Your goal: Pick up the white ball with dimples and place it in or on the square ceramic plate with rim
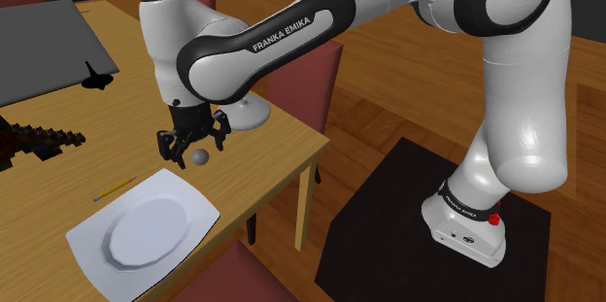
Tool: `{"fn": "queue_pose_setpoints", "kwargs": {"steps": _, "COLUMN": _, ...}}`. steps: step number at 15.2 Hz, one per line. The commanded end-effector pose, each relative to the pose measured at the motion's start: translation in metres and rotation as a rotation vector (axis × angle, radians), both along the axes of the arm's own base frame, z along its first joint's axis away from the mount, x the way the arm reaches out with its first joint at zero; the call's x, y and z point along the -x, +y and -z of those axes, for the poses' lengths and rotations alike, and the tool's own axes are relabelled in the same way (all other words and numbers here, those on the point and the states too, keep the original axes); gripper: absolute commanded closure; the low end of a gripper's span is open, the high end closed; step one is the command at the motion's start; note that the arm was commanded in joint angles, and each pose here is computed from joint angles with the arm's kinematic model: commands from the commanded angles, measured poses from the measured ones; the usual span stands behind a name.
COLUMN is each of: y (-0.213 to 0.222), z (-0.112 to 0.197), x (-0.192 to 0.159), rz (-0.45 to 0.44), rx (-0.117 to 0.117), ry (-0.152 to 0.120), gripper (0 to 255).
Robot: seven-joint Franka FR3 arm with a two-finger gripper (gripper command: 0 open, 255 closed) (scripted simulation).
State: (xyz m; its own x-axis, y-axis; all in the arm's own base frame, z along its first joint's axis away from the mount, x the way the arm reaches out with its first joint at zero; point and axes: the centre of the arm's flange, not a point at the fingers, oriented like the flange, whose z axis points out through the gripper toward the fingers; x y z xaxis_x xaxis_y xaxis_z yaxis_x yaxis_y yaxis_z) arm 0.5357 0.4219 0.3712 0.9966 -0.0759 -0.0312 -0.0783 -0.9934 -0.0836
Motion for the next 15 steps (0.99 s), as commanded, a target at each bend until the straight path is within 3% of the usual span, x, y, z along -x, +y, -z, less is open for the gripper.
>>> {"fn": "queue_pose_setpoints", "kwargs": {"steps": 1, "y": 0.000, "z": 0.000, "x": 0.000, "rz": 0.000, "rx": 0.000, "ry": 0.000, "gripper": 255}}
{"fn": "queue_pose_setpoints", "kwargs": {"steps": 10, "y": 0.000, "z": 0.000, "x": 0.000, "rz": 0.000, "rx": 0.000, "ry": 0.000, "gripper": 255}}
{"fn": "queue_pose_setpoints", "kwargs": {"steps": 15, "y": 0.000, "z": -0.026, "x": 0.000, "rz": 0.000, "rx": 0.000, "ry": 0.000, "gripper": 255}}
